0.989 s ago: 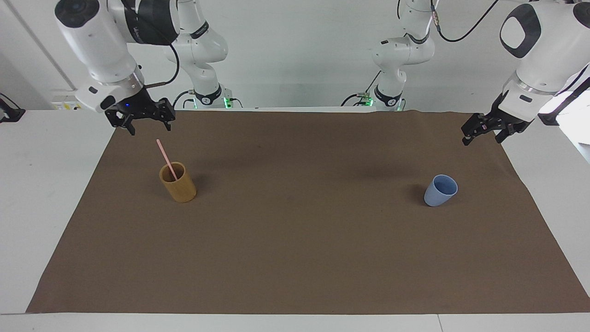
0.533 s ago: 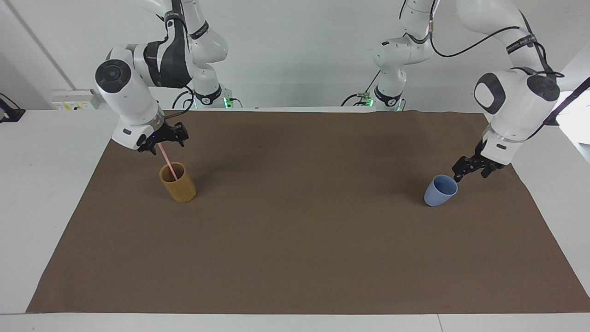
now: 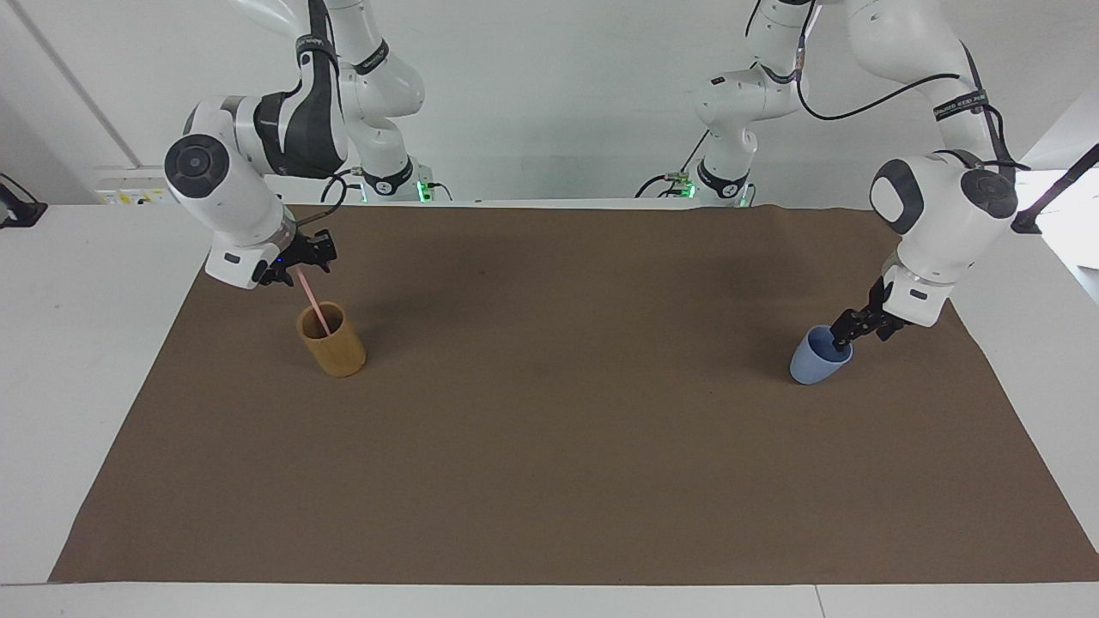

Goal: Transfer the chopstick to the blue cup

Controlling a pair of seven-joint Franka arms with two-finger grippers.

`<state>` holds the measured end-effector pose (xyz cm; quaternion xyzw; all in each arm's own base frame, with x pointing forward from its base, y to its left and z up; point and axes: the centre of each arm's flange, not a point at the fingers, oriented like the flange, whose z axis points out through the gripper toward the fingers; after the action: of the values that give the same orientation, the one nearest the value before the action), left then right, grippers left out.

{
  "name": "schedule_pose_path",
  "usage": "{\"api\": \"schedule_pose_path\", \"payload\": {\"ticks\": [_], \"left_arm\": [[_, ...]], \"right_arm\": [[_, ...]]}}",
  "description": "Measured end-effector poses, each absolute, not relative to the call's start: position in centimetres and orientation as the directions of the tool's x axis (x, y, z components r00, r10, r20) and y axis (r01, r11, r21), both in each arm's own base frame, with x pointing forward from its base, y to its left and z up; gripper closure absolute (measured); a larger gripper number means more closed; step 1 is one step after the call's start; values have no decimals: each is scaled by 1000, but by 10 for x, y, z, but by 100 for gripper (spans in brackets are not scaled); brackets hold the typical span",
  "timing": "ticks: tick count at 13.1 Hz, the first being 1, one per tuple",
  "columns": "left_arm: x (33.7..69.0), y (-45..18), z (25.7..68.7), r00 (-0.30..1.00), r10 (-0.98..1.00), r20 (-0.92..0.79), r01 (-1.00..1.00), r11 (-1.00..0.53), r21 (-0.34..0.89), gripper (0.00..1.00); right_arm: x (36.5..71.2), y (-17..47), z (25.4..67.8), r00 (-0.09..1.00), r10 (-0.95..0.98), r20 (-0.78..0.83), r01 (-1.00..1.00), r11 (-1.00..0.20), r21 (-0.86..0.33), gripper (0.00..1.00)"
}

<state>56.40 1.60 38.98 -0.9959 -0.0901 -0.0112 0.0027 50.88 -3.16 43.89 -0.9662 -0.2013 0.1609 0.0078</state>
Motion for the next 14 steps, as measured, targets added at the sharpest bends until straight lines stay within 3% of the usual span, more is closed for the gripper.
{"api": "schedule_pose_path", "payload": {"ticks": [1,4,5,6,10,12,14], "left_arm": [[561,13,385,978,209,14,209,-978,-4,34],[559,3,381,968,251,12,251,-968,-4,73],[560,-3,383,963,268,16,268,-963,-2,88],[561,-13,388,958,288,19,288,-958,-1,96],[552,-153,414,941,338,25,337,-941,20,96],[527,-238,415,910,413,33,409,-908,87,96],[500,-300,411,885,464,27,458,-880,122,96]], "right_arm": [[509,-32,439,867,391,-309,387,-919,-78,44],[509,-33,440,867,391,-309,389,-919,-72,49],[510,-33,442,869,390,-305,388,-919,-69,55],[512,-33,445,871,390,-300,388,-919,-66,55],[514,-33,452,876,383,-293,383,-922,-60,67],[514,-33,451,881,368,-297,368,-928,-56,89],[514,-33,451,884,359,-299,360,-932,-54,91]]}}
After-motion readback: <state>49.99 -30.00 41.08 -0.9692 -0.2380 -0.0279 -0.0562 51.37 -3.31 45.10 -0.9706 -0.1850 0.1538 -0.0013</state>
